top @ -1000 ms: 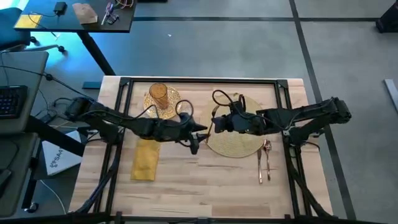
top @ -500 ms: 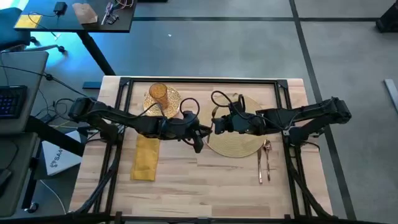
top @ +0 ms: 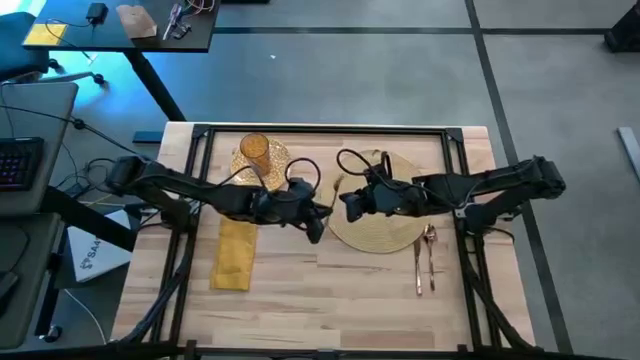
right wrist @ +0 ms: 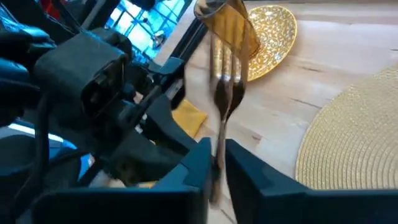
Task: Set table place
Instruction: Put the bronze fork on the yellow table napkin
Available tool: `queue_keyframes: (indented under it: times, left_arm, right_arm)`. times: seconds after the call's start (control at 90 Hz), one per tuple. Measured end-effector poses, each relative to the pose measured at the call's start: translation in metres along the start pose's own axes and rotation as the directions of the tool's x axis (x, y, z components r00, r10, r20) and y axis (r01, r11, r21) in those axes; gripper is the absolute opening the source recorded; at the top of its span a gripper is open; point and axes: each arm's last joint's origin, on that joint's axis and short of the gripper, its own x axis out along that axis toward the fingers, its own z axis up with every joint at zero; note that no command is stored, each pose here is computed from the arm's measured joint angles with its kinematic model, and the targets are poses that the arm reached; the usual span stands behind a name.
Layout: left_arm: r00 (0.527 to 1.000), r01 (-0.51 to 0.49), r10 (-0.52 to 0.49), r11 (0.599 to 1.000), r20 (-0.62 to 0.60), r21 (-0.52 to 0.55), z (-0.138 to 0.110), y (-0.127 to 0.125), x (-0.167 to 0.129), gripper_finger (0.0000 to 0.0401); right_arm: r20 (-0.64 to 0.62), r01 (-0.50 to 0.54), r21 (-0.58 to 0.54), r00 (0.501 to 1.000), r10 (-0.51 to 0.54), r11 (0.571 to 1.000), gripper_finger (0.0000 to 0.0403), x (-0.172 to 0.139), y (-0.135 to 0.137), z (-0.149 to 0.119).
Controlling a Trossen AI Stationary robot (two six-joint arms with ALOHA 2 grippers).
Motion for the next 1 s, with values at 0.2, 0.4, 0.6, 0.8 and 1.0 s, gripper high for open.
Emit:
queue_keyframes:
  times: [0.2,0.4,0.6,0.8,1.0]
  left_arm:
    - [0.962,-0.042,0.022,0.997,-0.272,-0.069,-0.017,0.008,-0.049,0.0000]
    - [0.865,-0.148,0.029,0.968,-0.500,-0.201,-0.080,0.039,-0.108,0.0000]
    - [0.859,-0.233,0.022,0.906,-0.512,-0.352,-0.131,0.080,-0.144,0.0000]
    - [0.894,-0.265,0.056,0.866,-0.445,-0.424,-0.155,0.103,-0.152,0.0000]
    - [0.859,-0.287,0.075,0.890,-0.506,-0.355,-0.169,0.106,-0.155,0.0000]
  right_arm:
    - [-0.003,-0.026,-0.039,1.000,0.026,0.999,0.0151,-0.009,0.000,0.004]
    - [-0.010,-0.024,-0.065,1.000,0.024,0.998,0.0194,-0.008,0.000,0.005]
    - [-0.009,-0.014,-0.065,1.000,0.014,0.998,0.0197,-0.007,-0.002,0.006]
    - [-0.006,-0.010,-0.039,1.000,0.010,0.999,0.0197,-0.006,-0.003,0.007]
    - [-0.007,-0.010,-0.011,1.000,0.010,1.000,0.0197,-0.006,-0.003,0.007]
